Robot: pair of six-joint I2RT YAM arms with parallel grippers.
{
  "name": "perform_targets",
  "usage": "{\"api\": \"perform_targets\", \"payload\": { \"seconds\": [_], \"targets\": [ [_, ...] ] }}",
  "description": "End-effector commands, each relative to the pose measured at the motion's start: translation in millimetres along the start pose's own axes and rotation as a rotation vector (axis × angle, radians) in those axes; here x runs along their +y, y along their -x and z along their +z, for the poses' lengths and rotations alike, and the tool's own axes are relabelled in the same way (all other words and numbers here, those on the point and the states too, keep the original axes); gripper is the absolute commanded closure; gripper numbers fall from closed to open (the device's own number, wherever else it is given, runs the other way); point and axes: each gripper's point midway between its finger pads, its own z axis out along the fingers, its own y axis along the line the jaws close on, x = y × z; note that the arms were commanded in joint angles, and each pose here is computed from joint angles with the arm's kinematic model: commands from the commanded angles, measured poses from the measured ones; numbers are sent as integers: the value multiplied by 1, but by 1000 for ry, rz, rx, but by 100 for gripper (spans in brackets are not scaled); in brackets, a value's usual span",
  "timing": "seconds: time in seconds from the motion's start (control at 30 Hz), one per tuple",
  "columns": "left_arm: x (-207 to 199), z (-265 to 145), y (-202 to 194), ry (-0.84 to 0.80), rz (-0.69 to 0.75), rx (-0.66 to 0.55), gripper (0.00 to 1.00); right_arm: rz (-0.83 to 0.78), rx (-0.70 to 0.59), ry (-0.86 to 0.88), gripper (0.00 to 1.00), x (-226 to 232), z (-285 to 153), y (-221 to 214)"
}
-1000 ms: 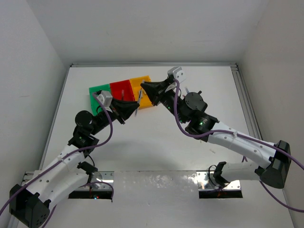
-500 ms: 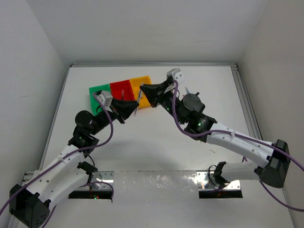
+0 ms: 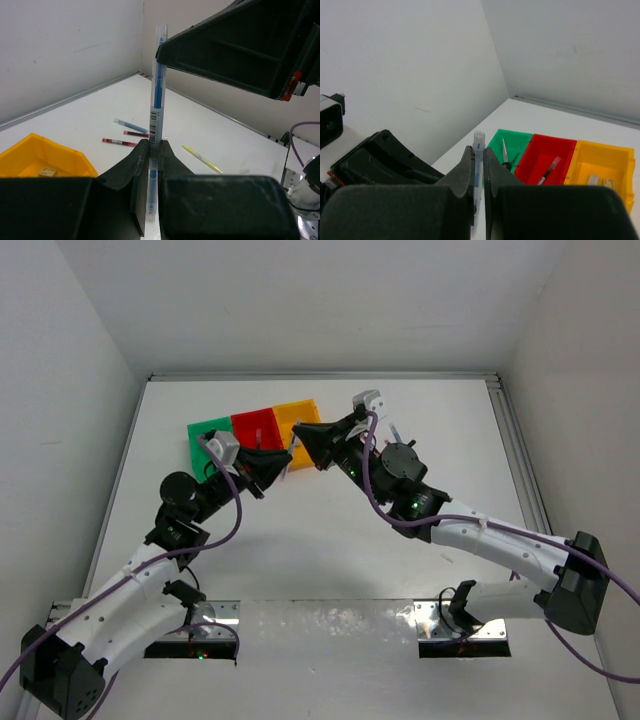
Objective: Sort the stationery into containers
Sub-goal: Close the pen cap on the pen.
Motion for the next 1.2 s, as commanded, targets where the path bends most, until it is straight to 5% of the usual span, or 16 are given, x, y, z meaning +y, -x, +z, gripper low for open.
{"api": "perform_targets", "payload": {
  "seconds": [0.0, 0.7, 1.17],
  "targets": [
    [-6, 6, 63, -8, 99, -193, 100, 36, 104, -5, 100, -5, -5, -43],
    [-9, 9, 86, -26, 107, -259, 100, 92, 345, -19, 100, -20, -37, -176],
    [5, 7, 83, 25, 126, -245, 100, 50, 442, -18, 100, -23, -60, -212]
  ]
}}
